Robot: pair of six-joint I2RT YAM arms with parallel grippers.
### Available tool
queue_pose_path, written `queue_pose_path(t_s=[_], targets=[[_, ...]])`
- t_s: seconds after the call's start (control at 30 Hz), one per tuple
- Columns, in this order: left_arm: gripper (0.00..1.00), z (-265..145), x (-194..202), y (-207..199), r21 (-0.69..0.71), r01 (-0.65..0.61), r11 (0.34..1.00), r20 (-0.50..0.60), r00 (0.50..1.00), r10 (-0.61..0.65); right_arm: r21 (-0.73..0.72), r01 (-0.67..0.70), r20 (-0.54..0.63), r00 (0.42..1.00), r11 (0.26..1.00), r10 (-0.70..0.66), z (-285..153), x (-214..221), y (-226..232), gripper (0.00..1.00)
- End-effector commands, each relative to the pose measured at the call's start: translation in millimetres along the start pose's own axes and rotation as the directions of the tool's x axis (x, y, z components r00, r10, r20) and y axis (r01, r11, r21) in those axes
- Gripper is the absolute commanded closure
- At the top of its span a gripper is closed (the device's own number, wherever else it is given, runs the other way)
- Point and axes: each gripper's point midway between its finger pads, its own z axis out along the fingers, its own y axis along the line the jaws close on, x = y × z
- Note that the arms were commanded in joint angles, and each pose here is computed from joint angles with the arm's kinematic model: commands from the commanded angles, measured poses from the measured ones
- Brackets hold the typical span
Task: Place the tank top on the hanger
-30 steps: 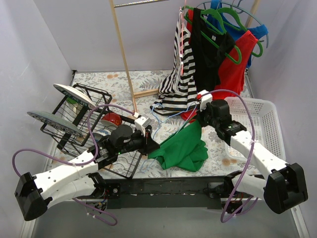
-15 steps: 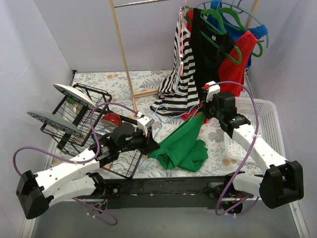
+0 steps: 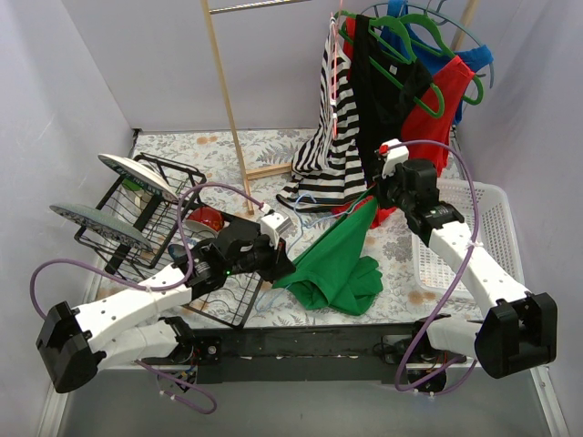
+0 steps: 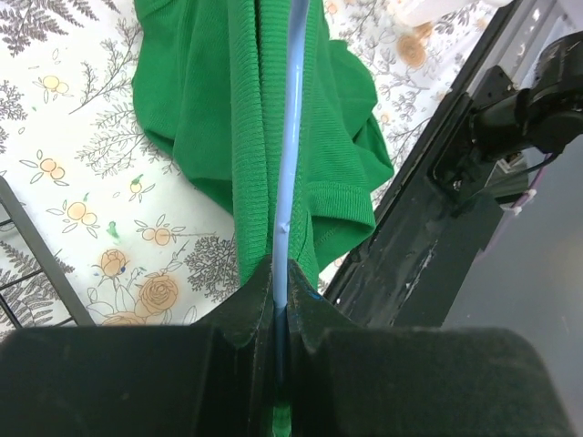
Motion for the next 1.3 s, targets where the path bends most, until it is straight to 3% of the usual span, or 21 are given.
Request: queue_pose_path(t_s=[0.0, 0.13, 0.27, 0.43, 0.53, 0.57, 0.67, 0.83, 0.93, 1.0, 1.07, 1.1, 1.27], targets=[[1.00, 1, 7, 3, -0.015, -0.018, 1.000, -0.070, 0.997, 0.017, 0.083, 0.040, 0.114, 0.992, 0.996, -0.049, -10, -43, -23, 0.99], [1.00, 6, -1, 7, -0.038, -0.031, 0.999, -0.068, 0.997, 0.028, -0.027, 0.137, 0.108, 0.985, 0.990, -0.133, -20, -45, -5, 0.99], [1.00, 13, -12, 3, -0.024, -0.048, 0.999, -0.065, 0.997, 0.047, -0.228, 0.319, 0.190, 0.941, 0.920, -0.279, -44, -51, 32, 0.97], [1.00, 16, -34, 2, -0.042, -0.064, 0.997, -0.026, 0.998, 0.063, -0.339, 0.454, 0.291, 0.884, 0.824, -0.367, -84, -60, 60, 0.94], [1.00, 8, -51, 0, -0.058, -0.074, 0.996, 0.025, 0.997, 0.075, -0.354, 0.475, 0.251, 0.878, 0.806, -0.407, -92, -43, 59, 0.79], [1.00, 4, -58, -2, -0.064, -0.081, 0.995, 0.048, 0.995, 0.085, -0.337, 0.479, 0.229, 0.877, 0.811, -0.423, -96, -36, 55, 0.58], [1.00, -8, -70, -9, -0.053, -0.108, 0.993, 0.079, 0.991, 0.112, -0.311, 0.493, 0.200, 0.870, 0.813, -0.451, -104, -24, 50, 0.27], [1.00, -21, -69, -20, -0.008, -0.151, 0.988, 0.047, 0.987, 0.151, -0.314, 0.536, 0.229, 0.844, 0.784, -0.485, -126, -34, 53, 0.16], [1.00, -28, -60, -30, 0.054, -0.167, 0.984, -0.005, 0.986, 0.168, -0.371, 0.604, 0.288, 0.797, 0.705, -0.531, -138, -42, 66, 0.15], [1.00, -33, -51, -35, 0.087, -0.166, 0.982, -0.055, 0.984, 0.171, -0.426, 0.687, 0.388, 0.727, 0.589, -0.567, -148, -46, 83, 0.15], [1.00, -38, -45, -45, 0.145, -0.166, 0.975, -0.088, 0.980, 0.180, -0.544, 0.691, 0.446, 0.719, 0.476, -0.533, -160, -33, 106, 0.15], [1.00, -40, -43, -49, 0.170, -0.166, 0.971, -0.096, 0.978, 0.184, -0.543, 0.727, 0.500, 0.682, 0.421, -0.533, -165, -37, 112, 0.16], [1.00, -44, -40, -69, 0.284, -0.150, 0.947, -0.115, 0.975, 0.188, -0.680, 0.664, 0.549, 0.742, 0.310, -0.385, -171, -37, 146, 0.17]])
